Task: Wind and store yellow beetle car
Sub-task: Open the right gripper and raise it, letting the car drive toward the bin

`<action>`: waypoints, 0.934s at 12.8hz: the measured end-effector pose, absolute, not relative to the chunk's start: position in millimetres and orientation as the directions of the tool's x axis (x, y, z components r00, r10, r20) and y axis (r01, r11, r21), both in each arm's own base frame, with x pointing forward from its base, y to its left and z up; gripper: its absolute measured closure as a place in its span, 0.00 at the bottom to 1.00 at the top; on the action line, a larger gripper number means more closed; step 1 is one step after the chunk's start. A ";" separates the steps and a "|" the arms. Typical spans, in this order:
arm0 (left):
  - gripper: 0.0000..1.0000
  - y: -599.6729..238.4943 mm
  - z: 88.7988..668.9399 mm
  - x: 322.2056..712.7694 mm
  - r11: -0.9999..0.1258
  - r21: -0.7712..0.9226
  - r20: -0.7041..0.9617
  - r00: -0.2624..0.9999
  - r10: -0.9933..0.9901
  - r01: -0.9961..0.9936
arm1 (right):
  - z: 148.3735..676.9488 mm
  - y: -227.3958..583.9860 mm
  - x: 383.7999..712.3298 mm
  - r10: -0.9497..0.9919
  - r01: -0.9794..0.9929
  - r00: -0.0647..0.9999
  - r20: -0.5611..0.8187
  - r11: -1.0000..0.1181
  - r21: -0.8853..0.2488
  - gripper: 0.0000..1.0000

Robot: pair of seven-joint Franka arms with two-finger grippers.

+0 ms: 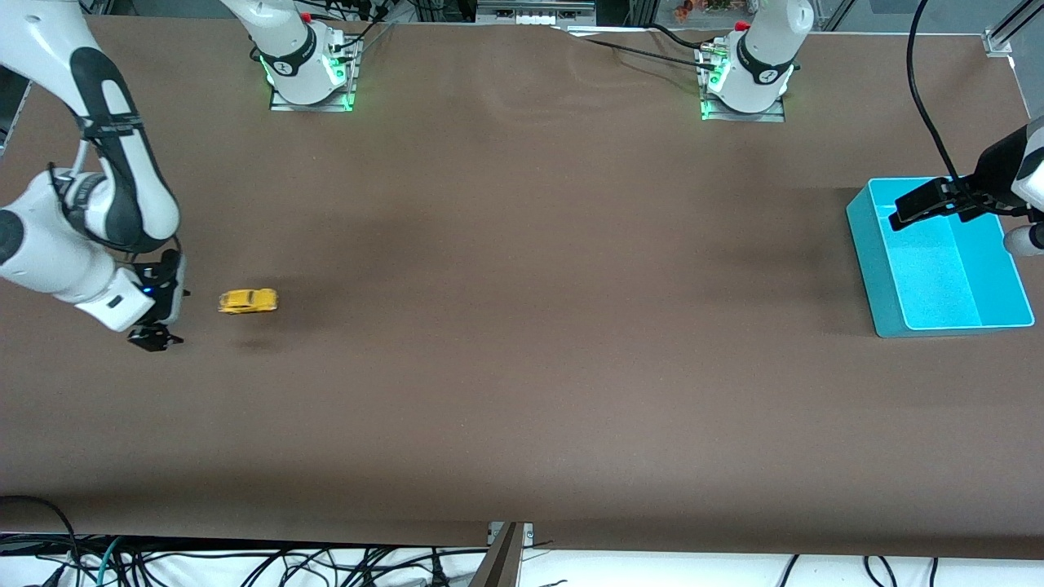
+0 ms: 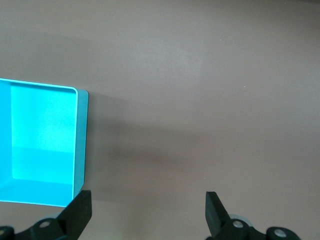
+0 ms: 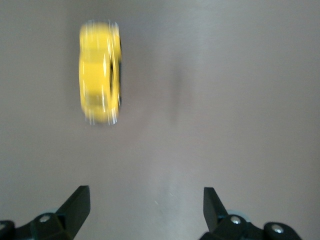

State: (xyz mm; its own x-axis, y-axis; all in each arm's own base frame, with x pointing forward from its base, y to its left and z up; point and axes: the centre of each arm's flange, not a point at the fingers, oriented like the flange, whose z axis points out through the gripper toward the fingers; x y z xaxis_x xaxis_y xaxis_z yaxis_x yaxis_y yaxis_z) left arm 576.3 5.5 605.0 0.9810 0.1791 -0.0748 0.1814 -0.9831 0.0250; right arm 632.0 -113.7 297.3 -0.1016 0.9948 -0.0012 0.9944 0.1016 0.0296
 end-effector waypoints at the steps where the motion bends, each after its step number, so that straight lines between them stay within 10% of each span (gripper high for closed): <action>1: 0.00 5.5 605.0 576.3 -0.983 0.025 -0.075 0.981 0.179 0.181 | 309.6 -114.9 637.7 0.995 0.995 -0.100 0.000 0.100 0.025 0.00; 12: 0.00 15.7 609.3 575.9 -0.982 0.026 -0.066 0.980 0.187 0.189 | 453.4 -91.9 660.4 0.894 0.893 0.449 0.007 -0.448 -0.046 0.00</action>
